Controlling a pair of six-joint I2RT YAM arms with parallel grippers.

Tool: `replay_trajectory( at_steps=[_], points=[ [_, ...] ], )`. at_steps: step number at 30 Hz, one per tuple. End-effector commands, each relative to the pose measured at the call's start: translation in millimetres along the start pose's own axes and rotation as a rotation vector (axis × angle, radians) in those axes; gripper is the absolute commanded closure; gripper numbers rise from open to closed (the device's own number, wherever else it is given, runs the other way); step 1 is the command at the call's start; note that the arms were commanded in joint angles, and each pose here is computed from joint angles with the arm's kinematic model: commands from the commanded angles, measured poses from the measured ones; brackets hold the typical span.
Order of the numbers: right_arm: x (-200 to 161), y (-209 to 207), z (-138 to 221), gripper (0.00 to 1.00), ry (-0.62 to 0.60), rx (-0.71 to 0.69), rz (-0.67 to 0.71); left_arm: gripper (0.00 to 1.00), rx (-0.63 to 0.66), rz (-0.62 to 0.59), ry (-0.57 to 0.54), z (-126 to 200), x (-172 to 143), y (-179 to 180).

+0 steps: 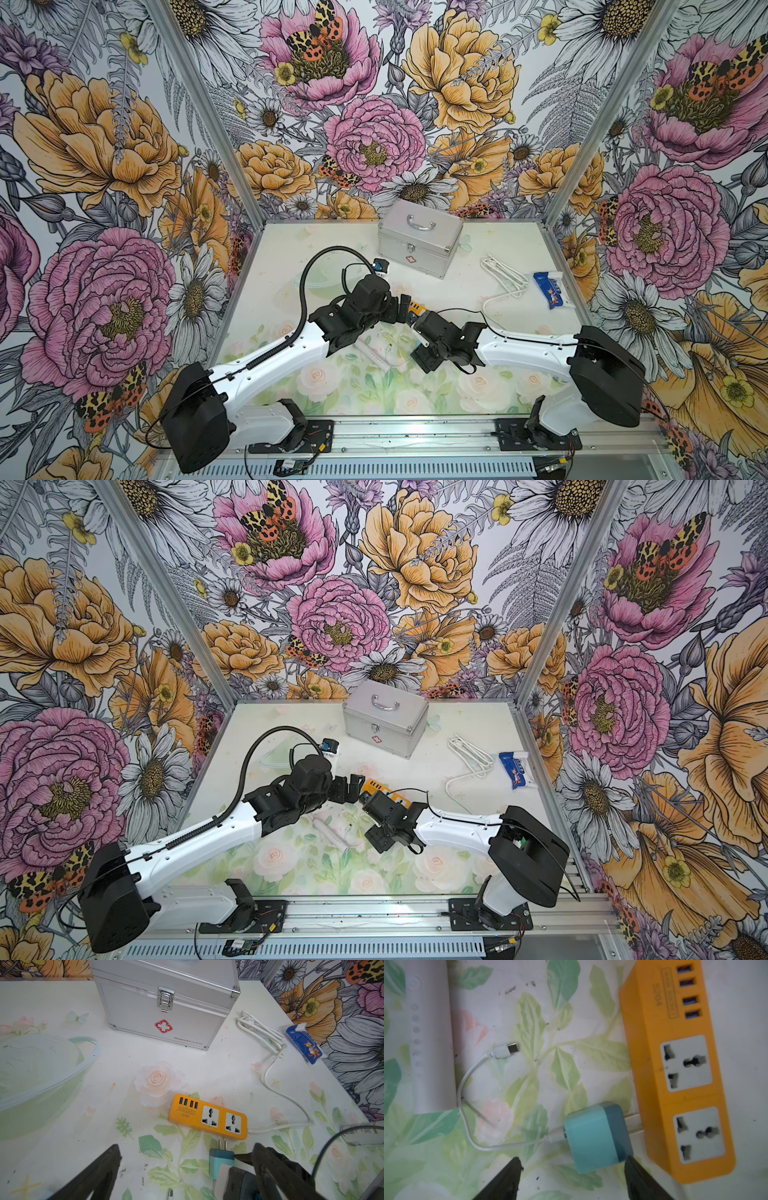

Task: Charge the electric toothbrush
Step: Pick up the plug from the center of the board.

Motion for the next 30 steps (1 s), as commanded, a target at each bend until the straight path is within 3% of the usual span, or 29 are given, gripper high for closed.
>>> replay_trajectory(
  at_steps=[1,10,30],
  points=[
    [15.9,-5.0,1.5,0.21,-0.034,0.001,0.0,0.01,-0.011,-0.001,-0.03,2.7,6.5,1.3],
    [19.2,-10.8,-7.8,0.22,-0.01,0.012,0.03,0.01,-0.038,-0.009,-0.011,-2.0,5.5,-4.7],
    [13.3,-10.5,-20.6,0.39,0.039,0.059,0.005,0.01,-0.043,-0.021,0.001,-6.7,5.3,-7.3]
  ],
)
Point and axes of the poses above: each gripper's point midway between its finger pads, its own z axis back along the fingers, its own y axis along the line the jaws close on, x = y × z, the point moved 1 cm from there along z, back along the fingers, and after that the axes turned 4 degrees about -z, right-handed, at the moved point
